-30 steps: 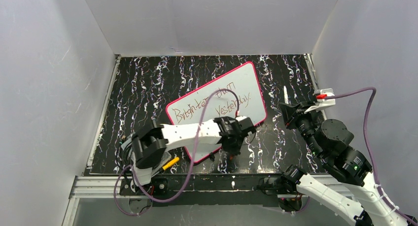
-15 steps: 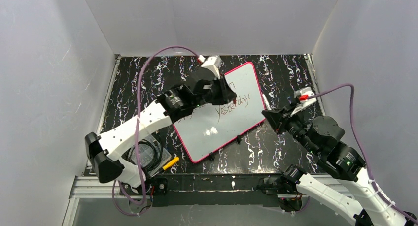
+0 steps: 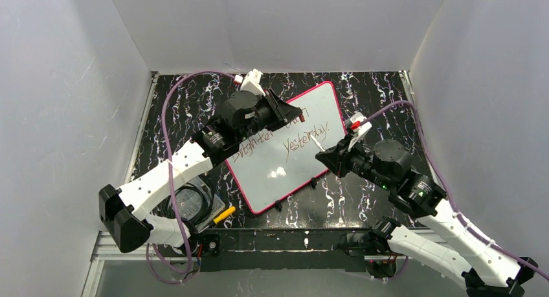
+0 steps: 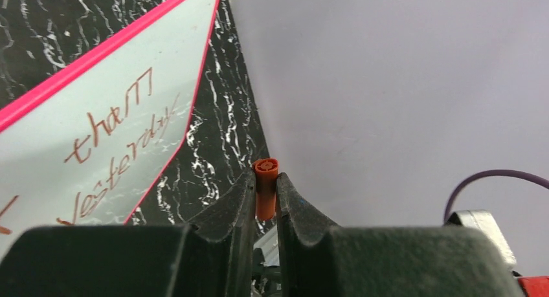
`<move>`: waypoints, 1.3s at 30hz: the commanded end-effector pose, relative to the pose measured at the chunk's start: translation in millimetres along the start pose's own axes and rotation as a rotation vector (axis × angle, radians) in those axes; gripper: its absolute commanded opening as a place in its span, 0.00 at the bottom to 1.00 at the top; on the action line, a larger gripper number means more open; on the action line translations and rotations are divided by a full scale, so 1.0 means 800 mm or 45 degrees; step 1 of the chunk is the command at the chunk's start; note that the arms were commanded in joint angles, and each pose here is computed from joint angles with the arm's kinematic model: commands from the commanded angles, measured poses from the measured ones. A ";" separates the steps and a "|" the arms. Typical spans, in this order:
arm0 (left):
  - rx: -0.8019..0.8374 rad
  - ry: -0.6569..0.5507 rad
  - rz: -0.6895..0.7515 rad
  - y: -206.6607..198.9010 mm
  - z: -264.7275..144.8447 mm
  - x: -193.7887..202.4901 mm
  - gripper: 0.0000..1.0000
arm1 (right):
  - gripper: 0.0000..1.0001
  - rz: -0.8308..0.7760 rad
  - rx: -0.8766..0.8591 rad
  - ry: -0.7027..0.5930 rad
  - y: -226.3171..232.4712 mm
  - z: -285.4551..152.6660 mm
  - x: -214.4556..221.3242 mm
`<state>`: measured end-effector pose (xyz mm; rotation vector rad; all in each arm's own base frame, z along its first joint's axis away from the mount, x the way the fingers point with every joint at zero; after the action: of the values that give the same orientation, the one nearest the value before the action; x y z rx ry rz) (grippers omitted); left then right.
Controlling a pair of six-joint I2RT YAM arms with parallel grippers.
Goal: Write a sentence on the whiteboard
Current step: Close the whiteboard marker at the center of the board.
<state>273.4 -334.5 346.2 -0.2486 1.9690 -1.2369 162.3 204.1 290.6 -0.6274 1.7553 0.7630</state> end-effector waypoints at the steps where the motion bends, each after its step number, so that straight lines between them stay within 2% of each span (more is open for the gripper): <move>1: 0.139 -0.025 -0.091 -0.032 -0.013 -0.010 0.00 | 0.01 -0.018 -0.011 -0.124 0.003 0.012 -0.028; 9: 0.138 0.001 -0.112 -0.028 -0.010 -0.004 0.00 | 0.01 -0.025 0.098 -0.175 -0.015 0.012 -0.036; 39: 0.176 0.064 -0.146 -0.034 -0.011 0.008 0.00 | 0.01 -0.028 0.132 -0.158 -0.022 0.030 -0.035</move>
<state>262.1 -348.7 352.2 -0.2809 1.9687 -1.4125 191.3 211.5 292.6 -0.5502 1.7277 0.6856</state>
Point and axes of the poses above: each gripper's point midway between its finger pads, its own z axis out along the fingers, its own y axis along the line the jaws close on, x = y × z, the point moved 1 cm from there along -z, back along the fingers, and after that the axes turned 3 degrees about -z, right-handed, at the moved point
